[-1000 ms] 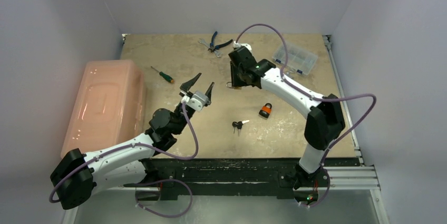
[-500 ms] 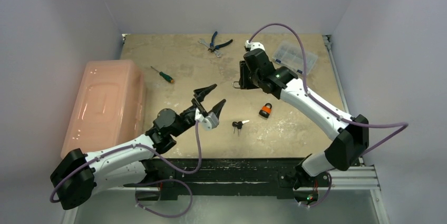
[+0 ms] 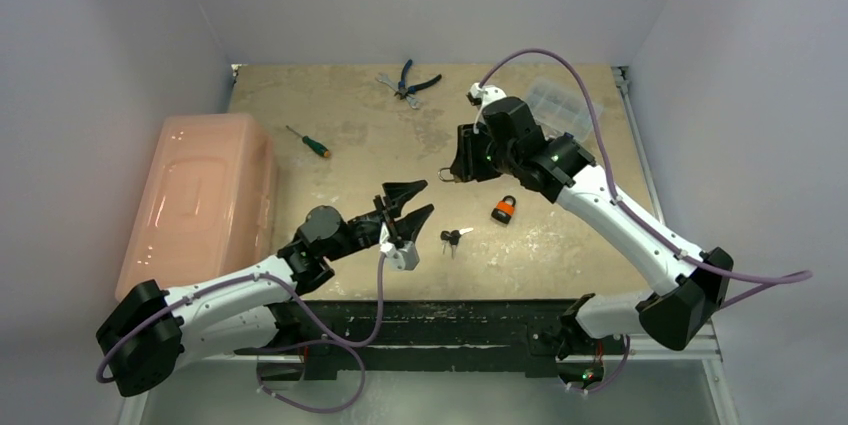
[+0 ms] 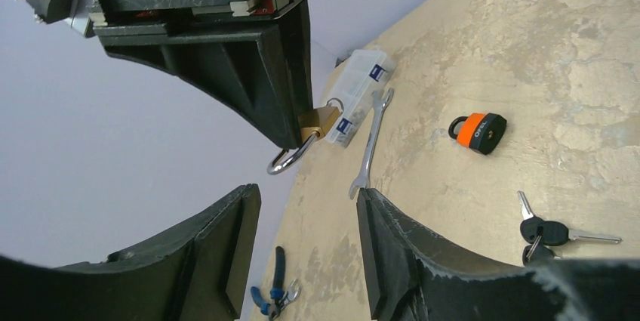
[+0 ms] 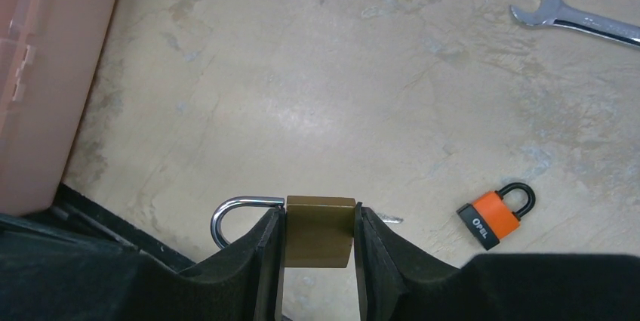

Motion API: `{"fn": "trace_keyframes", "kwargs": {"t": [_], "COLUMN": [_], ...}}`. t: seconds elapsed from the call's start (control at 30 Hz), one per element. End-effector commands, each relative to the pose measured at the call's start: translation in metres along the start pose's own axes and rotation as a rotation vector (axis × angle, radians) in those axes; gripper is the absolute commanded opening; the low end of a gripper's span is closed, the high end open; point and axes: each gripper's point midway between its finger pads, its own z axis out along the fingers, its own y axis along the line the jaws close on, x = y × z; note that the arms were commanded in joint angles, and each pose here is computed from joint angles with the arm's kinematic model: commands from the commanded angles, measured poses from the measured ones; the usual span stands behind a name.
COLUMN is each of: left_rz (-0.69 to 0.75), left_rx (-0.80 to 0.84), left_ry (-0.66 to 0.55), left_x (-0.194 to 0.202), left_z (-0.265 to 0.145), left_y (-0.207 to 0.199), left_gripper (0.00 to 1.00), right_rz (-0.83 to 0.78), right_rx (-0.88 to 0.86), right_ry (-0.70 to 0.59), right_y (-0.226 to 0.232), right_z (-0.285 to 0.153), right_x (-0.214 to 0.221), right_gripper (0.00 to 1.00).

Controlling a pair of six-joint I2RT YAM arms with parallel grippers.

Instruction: Unlock with the key

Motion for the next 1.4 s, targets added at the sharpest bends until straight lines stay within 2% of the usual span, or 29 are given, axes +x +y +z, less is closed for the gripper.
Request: {"fn": "trace_keyframes", "kwargs": {"t": [0.0, 0.4, 0.67, 0.8, 1.13, 1.37], "left_rz": [0.036, 0.025, -0.001, -0.027, -0.059, -0.134], "left_rx": [-0.007, 0.019, 0.046, 0.023, -0.017, -0.047], "left_ry": [-0.072, -0.042, -0.029, -0.017, 0.005, 0.002], "left_x": [-0.013, -0.006, -0.002, 0.001, 0.005, 0.001], "left_z": [0.003, 0.005, 0.008, 0.009, 0.010, 0.012], "left_y": [0.005, -0.002, -0.008, -0.005, 0.002, 0.009], "left_gripper": [0.53, 0.52, 0.45, 0.37, 0.28, 0.29], "right_rz": [-0.047, -0.100, -0.096, -0.094, -0.070, -0.005], "right_rx": [-0.077, -0.094, -0.100, -0.101, -0.083, -0.064], "right_ry": [0.011, 0.022, 0.006, -0.004, -0.067, -0.175], "right_y": [0.020, 0.047, 0.051, 0.051, 0.048, 0.042], "right_z": [-0.010, -0.014, -0.018, -0.020, -0.027, -0.030], "right_x": [0.003, 0.007, 0.003, 0.002, -0.010, -0.023], "right_gripper": [0.00, 0.00, 0.00, 0.00, 0.00, 0.00]}}
